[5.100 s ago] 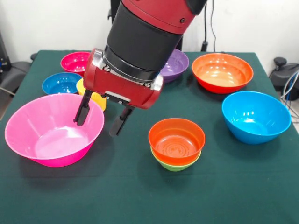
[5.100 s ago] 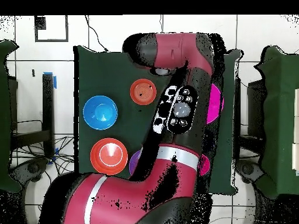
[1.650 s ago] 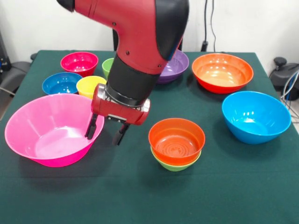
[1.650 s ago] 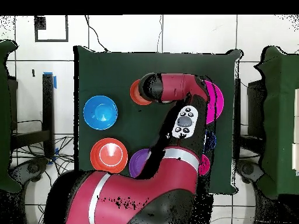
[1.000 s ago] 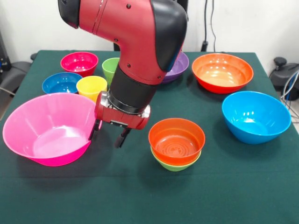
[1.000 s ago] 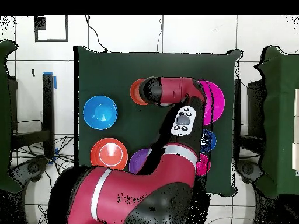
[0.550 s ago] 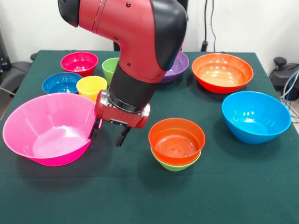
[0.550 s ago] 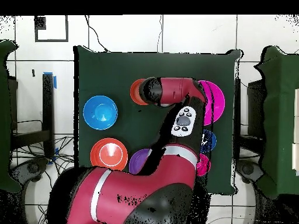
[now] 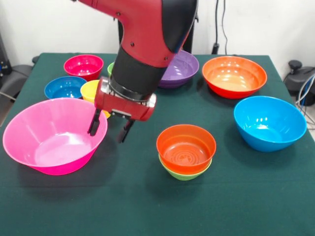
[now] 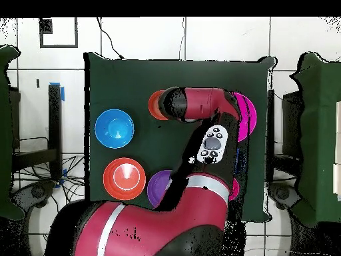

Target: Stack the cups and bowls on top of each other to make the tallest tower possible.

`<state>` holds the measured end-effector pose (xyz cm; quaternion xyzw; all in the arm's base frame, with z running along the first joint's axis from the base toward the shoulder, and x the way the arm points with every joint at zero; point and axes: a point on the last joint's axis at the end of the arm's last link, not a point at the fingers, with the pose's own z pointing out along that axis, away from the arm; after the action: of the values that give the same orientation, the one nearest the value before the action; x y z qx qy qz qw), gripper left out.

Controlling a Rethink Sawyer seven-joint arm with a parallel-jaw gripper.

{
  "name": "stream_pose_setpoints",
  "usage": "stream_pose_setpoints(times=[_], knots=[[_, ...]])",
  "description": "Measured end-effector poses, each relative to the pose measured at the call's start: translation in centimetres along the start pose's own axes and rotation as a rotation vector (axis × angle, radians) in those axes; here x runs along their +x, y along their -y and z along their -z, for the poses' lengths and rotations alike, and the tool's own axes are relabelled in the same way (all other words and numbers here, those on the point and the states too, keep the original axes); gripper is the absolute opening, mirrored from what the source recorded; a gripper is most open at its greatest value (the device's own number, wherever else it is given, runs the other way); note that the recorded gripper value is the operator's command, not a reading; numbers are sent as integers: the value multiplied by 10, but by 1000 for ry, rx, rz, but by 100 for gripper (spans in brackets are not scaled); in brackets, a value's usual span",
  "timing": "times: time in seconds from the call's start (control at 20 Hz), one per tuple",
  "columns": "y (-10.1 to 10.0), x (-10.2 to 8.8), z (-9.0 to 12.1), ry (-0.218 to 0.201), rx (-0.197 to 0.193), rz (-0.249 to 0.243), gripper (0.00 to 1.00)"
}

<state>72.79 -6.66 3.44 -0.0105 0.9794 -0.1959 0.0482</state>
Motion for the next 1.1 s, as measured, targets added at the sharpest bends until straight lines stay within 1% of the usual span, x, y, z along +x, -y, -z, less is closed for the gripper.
stream_pose_setpoints(times=[0.3,0.45,0.8,1.1], knots=[[10,-2,14,15,13,2,100],[16,-1,16,18,27,13,100],[23,5,11,13,58,47,100],[27,9,7,7,72,64,100]])
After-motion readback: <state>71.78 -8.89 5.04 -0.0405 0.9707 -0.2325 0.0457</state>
